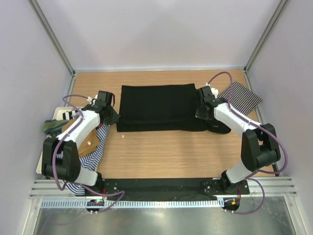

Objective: Fold and stack the tank tops

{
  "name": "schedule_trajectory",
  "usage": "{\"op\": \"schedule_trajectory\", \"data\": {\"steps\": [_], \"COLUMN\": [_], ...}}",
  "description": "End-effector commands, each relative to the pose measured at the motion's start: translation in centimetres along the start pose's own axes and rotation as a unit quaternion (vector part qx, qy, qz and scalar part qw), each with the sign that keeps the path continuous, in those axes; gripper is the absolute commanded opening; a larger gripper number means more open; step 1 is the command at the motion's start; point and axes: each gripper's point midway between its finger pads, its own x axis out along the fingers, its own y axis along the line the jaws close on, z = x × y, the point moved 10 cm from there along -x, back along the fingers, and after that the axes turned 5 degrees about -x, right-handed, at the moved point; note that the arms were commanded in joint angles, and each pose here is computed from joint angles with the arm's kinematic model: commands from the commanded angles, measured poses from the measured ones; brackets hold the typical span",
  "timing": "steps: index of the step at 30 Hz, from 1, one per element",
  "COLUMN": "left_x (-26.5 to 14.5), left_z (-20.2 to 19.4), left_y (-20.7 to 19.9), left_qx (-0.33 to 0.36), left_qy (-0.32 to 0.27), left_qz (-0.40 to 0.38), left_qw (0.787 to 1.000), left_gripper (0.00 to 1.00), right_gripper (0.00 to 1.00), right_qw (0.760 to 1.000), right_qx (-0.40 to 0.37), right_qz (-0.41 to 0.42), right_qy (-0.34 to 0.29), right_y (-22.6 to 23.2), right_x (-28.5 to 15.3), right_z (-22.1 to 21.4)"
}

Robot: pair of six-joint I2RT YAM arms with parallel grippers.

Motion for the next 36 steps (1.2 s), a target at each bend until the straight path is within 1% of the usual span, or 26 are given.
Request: {"op": "schedule_trajectory", "data": {"steps": [1, 8, 14, 23, 26, 27, 29, 30, 31, 32, 33, 34, 35, 36], "left_x": [0.4, 2.6, 2.8, 4.9, 5.8, 5.9, 6.8, 6.9, 7.1, 7.7, 7.6, 7.7, 7.7, 7.5], "left_z": [1.6, 2.4, 3.4, 4.2, 4.4, 4.7, 4.8, 5.2, 5.5, 5.6, 6.2, 6.3, 6.5, 6.7], "left_y": [-1.6, -2.5, -3.2, -4.3, -4.7, -5.0, -5.2, -5.7, -5.8, -5.9, -6.4, -6.4, -6.5, -6.6], "left_qx": [0.004, -0.007, -0.008, 0.0, 0.004, 0.004, 0.009, 0.009, 0.008, 0.009, 0.006, 0.008, 0.007, 0.007], "left_qy": [-0.011, -0.018, -0.032, -0.02, -0.017, -0.021, -0.014, -0.018, -0.016, -0.01, -0.013, -0.009, -0.006, -0.007], "left_qz": [-0.025, -0.007, -0.007, 0.007, 0.015, 0.013, 0.016, 0.013, 0.01, 0.014, 0.006, 0.006, 0.003, 0.001], "left_qw": [1.0, 1.0, 0.999, 1.0, 1.0, 1.0, 1.0, 1.0, 1.0, 1.0, 1.0, 1.0, 1.0, 1.0], "left_gripper": [0.0, 0.0, 0.0, 0.0, 0.01, 0.03, 0.05, 0.07, 0.15, 0.2, 0.23, 0.27, 0.39, 0.41], "right_gripper": [0.02, 0.01, 0.01, 0.02, 0.04, 0.08, 0.09, 0.12, 0.15, 0.29, 0.35, 0.43, 0.54, 0.55], "right_qw": [1.0, 1.0, 0.999, 0.999, 0.999, 0.999, 0.999, 0.998, 0.998, 0.997, 0.997, 0.996, 0.996, 0.995], "right_qx": [0.003, 0.02, 0.03, 0.031, 0.033, 0.035, 0.042, 0.044, 0.048, 0.055, 0.057, 0.062, 0.066, 0.073], "right_qz": [0.004, -0.005, -0.005, -0.006, -0.017, -0.023, -0.027, -0.036, -0.035, -0.038, -0.042, -0.048, -0.051, -0.046], "right_qy": [-0.026, -0.022, -0.019, -0.013, -0.011, -0.013, -0.019, -0.02, -0.027, -0.029, -0.028, -0.035, -0.038, -0.051], "right_y": [0.3, 0.1, -0.1, 0.8, 0.9, 0.9, 1.0, 0.9, 1.1, 1.1, 1.1, 1.1, 1.0, 1.0], "right_x": [0.0, 1.5, 2.4, 3.7, 4.5, 4.8, 5.1, 5.6, 5.6, 5.8, 6.1, 6.0, 5.9, 5.2], "right_z": [2.2, 3.7, 4.5, 5.3, 5.7, 5.8, 6.4, 6.5, 7.1, 7.3, 7.5, 7.8, 7.9, 8.2]}}
